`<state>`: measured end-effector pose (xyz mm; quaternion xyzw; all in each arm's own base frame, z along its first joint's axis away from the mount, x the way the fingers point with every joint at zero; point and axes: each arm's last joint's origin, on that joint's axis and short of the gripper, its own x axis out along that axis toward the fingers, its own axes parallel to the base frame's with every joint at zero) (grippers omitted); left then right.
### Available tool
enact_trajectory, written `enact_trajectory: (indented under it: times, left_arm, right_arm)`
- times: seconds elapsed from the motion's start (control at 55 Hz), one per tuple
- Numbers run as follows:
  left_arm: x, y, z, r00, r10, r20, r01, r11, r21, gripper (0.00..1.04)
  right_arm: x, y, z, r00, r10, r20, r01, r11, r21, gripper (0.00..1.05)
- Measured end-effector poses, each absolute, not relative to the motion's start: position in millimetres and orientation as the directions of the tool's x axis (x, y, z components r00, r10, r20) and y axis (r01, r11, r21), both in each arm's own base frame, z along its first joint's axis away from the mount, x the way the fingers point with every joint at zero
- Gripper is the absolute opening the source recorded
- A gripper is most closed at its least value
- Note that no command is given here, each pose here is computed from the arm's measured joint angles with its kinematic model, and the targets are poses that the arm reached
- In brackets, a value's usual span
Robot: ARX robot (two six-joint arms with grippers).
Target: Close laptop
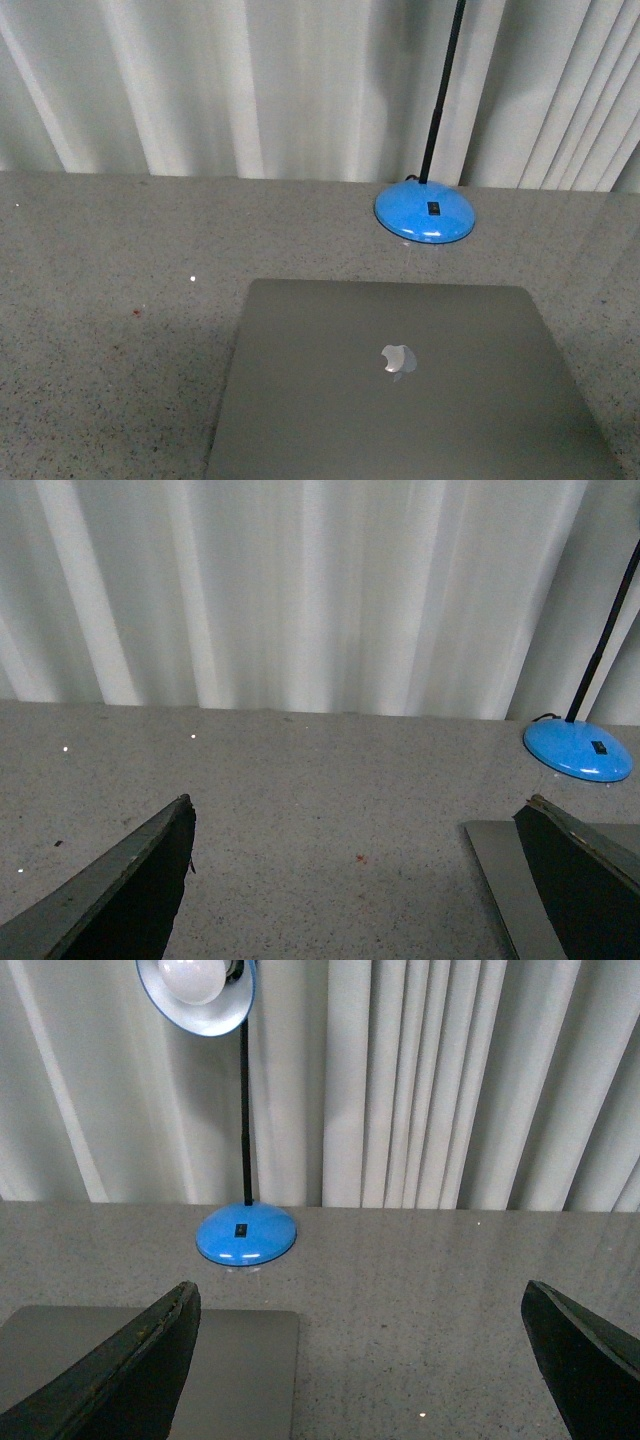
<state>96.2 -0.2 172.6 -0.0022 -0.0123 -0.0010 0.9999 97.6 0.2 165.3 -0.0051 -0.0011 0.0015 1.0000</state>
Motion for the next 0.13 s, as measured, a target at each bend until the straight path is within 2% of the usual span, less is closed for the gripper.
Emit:
enact_trajectory:
  times: [0.127]
  left_arm:
    - [96.2,-0.2,172.6,1.0,-0.002,0.025,0.002,1.0,-0.004,0.98]
  right_arm:
    - [97.6,0.2,165.3,1.0,0.003,0.002,-0.003,1.0,-0.01,0.97]
